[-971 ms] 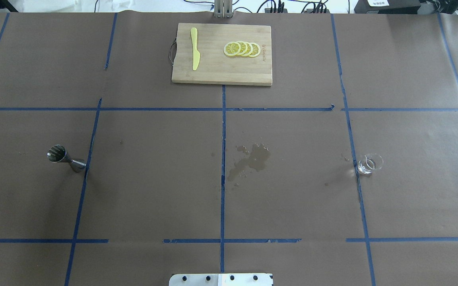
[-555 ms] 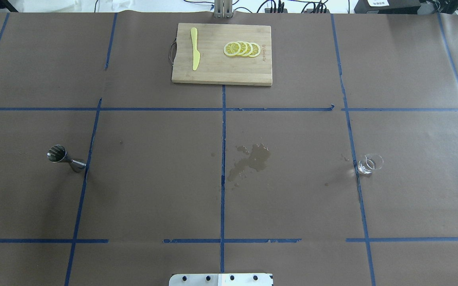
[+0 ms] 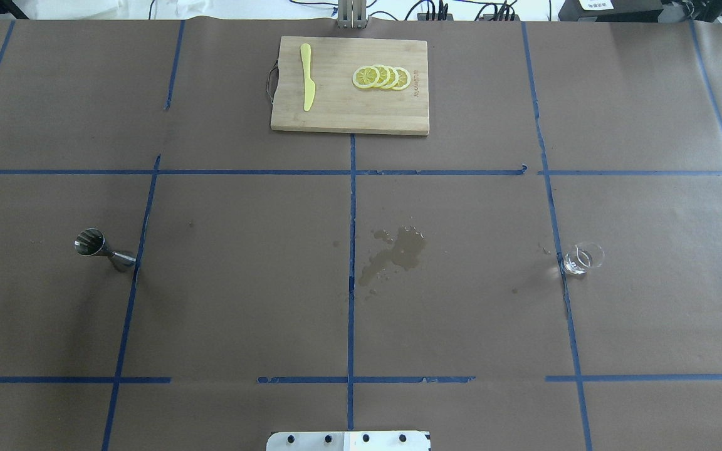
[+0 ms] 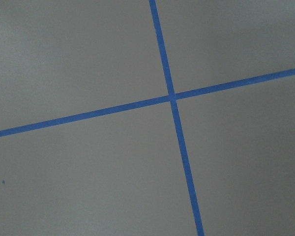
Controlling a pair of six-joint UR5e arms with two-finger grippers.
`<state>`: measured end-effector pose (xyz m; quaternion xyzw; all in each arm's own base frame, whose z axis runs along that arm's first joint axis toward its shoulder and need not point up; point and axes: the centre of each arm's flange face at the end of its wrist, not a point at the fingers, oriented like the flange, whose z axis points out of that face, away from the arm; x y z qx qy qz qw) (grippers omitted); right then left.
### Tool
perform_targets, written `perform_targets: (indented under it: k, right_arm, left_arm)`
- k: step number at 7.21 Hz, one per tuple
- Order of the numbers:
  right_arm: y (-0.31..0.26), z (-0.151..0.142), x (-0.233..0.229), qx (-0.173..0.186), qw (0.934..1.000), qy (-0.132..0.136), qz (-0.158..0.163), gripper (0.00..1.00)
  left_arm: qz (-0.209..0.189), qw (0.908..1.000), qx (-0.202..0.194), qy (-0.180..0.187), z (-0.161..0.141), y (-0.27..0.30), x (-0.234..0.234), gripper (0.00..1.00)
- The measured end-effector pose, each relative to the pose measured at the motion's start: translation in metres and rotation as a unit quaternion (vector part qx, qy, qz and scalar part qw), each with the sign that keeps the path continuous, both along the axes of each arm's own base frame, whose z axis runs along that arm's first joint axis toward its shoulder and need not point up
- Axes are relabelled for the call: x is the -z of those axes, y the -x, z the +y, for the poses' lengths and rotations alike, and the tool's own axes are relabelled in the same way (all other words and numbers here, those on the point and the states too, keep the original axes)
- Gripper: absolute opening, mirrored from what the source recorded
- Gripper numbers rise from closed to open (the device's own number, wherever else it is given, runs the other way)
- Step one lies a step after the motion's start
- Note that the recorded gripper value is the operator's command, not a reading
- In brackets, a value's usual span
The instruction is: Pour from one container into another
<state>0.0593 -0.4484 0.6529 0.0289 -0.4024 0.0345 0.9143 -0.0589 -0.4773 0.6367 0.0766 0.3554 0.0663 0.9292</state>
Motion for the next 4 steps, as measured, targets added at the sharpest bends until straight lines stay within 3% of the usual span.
perform_targets:
  k: [4]
  right_arm:
    - [0.0000, 0.0009, -0.0010, 0.000, 1.0000, 0.001, 0.000, 1.00]
  left_arm:
    - [0.007, 0.9989, 0.043, 0.017, -0.0026, 0.0000, 0.0035, 1.00]
